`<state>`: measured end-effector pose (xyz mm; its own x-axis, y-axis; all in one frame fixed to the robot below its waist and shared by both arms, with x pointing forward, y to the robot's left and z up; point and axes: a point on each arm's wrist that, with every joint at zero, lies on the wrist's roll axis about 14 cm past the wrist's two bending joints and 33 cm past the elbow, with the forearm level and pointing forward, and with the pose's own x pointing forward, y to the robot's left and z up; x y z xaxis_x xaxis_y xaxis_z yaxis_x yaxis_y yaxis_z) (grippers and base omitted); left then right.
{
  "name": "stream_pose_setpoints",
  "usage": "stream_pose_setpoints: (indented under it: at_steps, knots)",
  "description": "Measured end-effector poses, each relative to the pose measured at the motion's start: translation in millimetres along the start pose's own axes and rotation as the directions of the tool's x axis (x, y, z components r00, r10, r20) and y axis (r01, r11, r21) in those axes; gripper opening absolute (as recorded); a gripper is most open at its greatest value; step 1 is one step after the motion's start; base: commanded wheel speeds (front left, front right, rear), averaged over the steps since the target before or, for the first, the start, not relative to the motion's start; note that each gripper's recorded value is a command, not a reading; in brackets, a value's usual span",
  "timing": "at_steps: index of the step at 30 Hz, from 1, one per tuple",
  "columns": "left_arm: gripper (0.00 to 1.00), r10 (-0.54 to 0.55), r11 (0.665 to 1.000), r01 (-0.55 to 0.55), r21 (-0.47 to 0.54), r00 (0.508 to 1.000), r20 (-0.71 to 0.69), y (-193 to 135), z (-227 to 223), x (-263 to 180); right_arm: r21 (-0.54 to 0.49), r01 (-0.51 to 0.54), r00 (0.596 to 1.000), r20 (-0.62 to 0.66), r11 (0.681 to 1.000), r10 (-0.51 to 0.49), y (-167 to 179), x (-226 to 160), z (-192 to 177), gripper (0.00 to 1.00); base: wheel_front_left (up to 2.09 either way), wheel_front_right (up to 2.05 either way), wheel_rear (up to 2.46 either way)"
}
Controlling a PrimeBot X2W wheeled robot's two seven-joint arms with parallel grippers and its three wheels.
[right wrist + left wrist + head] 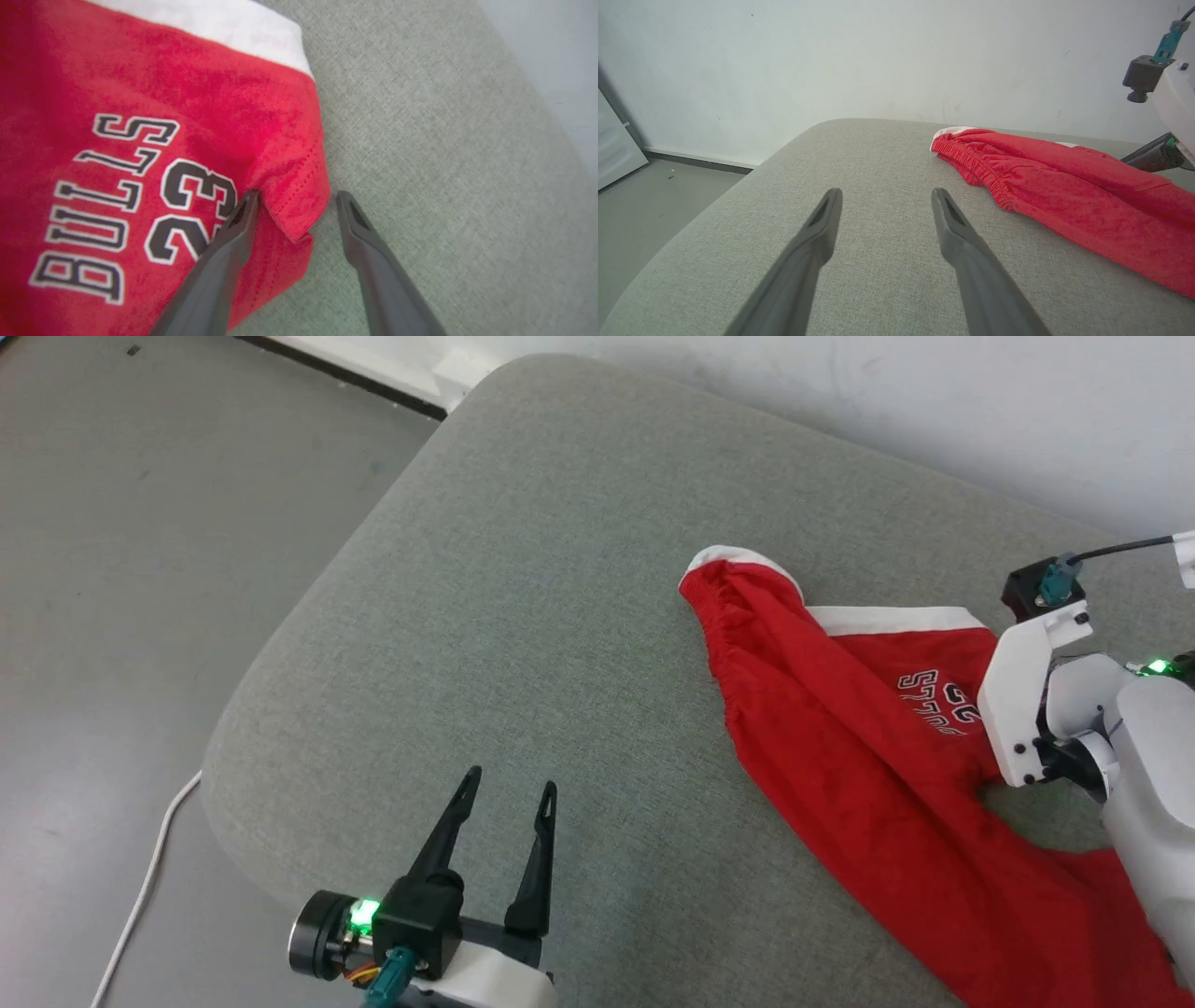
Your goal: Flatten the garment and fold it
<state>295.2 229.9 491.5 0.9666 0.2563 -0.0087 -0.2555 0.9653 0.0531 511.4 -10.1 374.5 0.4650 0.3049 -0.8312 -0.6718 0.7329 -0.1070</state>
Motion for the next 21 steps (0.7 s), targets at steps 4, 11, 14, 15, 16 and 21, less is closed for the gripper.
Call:
stream_pose_setpoints:
  at_steps: [4,11,14,15,16,21]
  knots:
    - [1.0,0.006,1.0,-0.006,0.003,1.0,-0.013,3,-4,0,-0.002,-0.022,0.999,0.042,1.0,0.022,7,4,5,0.0,0.0,0.0,0.0]
    - [1.0,-0.039,0.999,0.039,-0.004,0.999,-0.005,-5,-4,2,0.063,0.083,0.983,0.16,0.995,-0.092,-44,-19,5,0.0,0.0,0.0,0.0]
    - [1.0,-0.073,0.997,0.073,-0.014,0.997,0.01,-14,-1,5,0.102,0.179,0.96,0.198,0.978,-0.197,-89,-44,0,0.0,0.0,0.0,0.0]
    - [1.0,-0.083,0.996,0.083,-0.016,0.996,0.015,-17,0,6,0.115,0.212,0.951,0.205,0.97,-0.232,-104,-54,-3,0.0,0.0,0.0,0.0]
    - [1.0,-0.092,0.996,0.093,-0.018,0.996,0.019,-19,1,7,0.133,0.243,0.94,0.212,0.961,-0.267,-119,-64,-5,0.0,0.0,0.0,0.0]
    - [1.0,-0.153,0.988,0.154,-0.02,0.988,0.031,-36,3,13,0.202,0.399,0.877,0.2,0.894,-0.437,-186,-110,-29,0.0,0.0,0.0,0.0]
